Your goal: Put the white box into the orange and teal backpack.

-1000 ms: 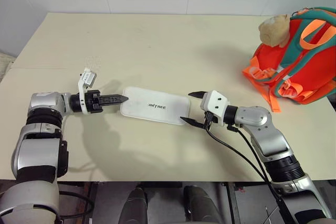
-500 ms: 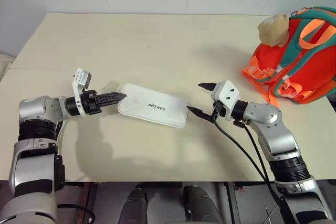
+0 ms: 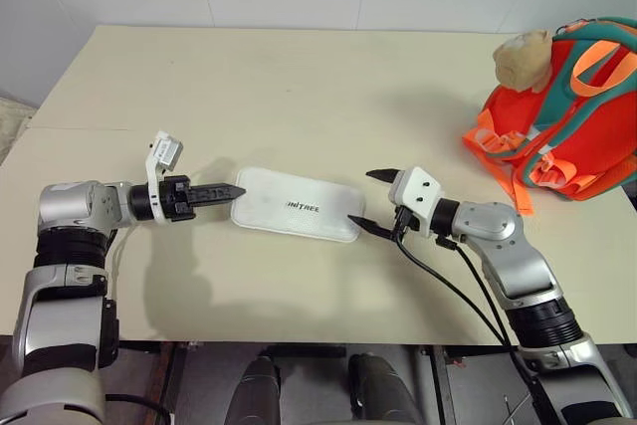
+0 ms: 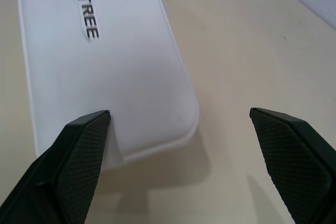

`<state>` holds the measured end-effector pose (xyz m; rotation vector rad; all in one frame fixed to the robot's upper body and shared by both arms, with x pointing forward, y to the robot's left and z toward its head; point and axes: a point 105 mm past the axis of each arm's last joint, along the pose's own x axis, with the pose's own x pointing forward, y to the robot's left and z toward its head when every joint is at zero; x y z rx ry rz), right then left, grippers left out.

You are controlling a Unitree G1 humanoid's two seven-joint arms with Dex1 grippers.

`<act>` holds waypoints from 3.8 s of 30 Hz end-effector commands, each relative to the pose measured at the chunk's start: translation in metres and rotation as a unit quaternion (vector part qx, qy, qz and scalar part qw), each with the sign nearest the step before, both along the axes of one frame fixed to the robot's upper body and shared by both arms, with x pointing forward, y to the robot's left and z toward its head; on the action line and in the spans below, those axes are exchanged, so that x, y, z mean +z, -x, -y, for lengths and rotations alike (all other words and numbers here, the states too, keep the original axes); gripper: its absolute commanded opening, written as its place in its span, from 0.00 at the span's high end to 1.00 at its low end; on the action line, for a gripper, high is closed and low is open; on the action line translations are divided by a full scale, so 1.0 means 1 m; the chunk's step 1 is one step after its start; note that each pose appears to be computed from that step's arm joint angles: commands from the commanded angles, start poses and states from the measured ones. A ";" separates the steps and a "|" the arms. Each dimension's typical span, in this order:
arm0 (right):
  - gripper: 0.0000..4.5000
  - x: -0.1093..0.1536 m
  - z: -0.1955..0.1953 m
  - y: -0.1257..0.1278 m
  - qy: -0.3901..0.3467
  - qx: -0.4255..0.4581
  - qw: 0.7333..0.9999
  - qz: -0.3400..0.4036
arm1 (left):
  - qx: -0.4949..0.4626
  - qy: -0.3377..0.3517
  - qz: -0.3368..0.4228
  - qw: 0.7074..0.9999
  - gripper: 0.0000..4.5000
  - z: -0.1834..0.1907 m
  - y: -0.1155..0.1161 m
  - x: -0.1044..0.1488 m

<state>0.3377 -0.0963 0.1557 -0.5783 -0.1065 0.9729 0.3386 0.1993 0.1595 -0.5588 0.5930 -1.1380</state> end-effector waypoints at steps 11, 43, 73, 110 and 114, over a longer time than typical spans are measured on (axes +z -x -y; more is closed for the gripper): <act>0.00 0.014 -0.006 0.002 -0.014 0.005 1.000 0.021 | -0.016 -0.006 0.031 0.999 0.72 0.004 0.002 0.008; 0.00 0.083 0.115 -0.002 -0.188 -0.257 0.945 0.073 | 0.110 0.189 0.056 0.974 0.72 -0.010 0.009 0.065; 0.00 0.096 0.227 -0.025 -0.296 -0.379 0.874 0.074 | 0.143 0.219 0.054 0.964 0.72 -0.012 0.024 0.068; 1.00 0.150 0.113 -0.028 -0.381 -0.173 0.907 0.047 | 0.185 0.197 0.067 0.960 0.72 -0.030 0.025 0.070; 1.00 0.162 0.085 -0.011 -0.390 -0.110 0.914 0.029 | 0.194 0.195 0.070 0.959 0.72 -0.037 0.019 0.072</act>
